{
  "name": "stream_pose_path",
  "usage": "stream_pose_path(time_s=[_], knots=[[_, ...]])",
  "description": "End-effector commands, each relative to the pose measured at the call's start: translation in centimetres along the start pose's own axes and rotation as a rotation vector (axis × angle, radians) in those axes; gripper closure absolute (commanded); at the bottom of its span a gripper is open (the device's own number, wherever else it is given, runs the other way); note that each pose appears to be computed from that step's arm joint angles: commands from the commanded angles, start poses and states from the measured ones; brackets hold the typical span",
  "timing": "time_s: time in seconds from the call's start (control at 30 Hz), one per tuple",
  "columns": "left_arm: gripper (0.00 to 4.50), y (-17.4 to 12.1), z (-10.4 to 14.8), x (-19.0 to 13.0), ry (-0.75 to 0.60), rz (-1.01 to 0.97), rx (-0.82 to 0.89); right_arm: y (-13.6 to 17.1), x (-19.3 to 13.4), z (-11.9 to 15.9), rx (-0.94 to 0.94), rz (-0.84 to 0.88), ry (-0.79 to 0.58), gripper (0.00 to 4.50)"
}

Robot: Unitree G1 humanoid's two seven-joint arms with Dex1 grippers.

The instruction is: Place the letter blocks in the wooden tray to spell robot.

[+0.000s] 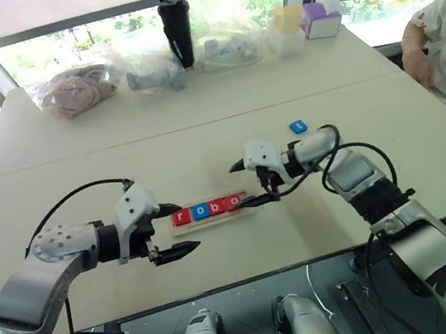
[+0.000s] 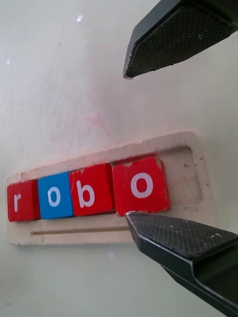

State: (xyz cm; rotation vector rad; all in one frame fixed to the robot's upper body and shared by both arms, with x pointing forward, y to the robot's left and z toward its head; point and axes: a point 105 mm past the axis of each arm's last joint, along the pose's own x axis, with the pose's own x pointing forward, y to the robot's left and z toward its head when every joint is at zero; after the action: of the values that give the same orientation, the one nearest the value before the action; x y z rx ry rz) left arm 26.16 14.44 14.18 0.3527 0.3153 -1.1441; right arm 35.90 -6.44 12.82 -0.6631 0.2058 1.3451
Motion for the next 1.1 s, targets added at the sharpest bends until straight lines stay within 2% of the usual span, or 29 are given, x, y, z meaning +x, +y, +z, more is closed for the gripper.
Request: stream_pose_path(time_s=[0.03, 0.33, 0.5, 0.63, 0.83, 1.1], knots=[[0.0, 0.4, 0.9, -0.2, -0.023, 0.014, 0.032, -0.4, 0.3, 0.9, -0.054, -0.024, -0.014, 0.06], [0.0, 0.7, 0.7, -0.2, -0.022, 0.022, 0.027, -1.0, 1.1, 1.7, -0.084, -0.057, -0.04, 0.06], [0.0, 0.7, 0.6, -0.3, -0.023, 0.024, 0.024, -1.7, 0.1, 2.5, -0.096, -0.083, -0.061, 0.06], [0.0, 0.7, 0.5, -0.3, -0.024, 0.026, 0.022, -0.2, -1.1, 3.8, -0.103, -0.024, -0.1, 0.06], [0.0, 0.8, 0.5, -0.2, -0.026, 0.025, 0.023, 2.1, -1.0, 2.6, -0.093, 0.038, -0.052, 0.06], [0.0, 0.8, 0.5, -0.2, -0.025, 0.025, 0.03, 1.3, 0.0, 1.2, -0.096, -0.008, 0.0, 0.06]])
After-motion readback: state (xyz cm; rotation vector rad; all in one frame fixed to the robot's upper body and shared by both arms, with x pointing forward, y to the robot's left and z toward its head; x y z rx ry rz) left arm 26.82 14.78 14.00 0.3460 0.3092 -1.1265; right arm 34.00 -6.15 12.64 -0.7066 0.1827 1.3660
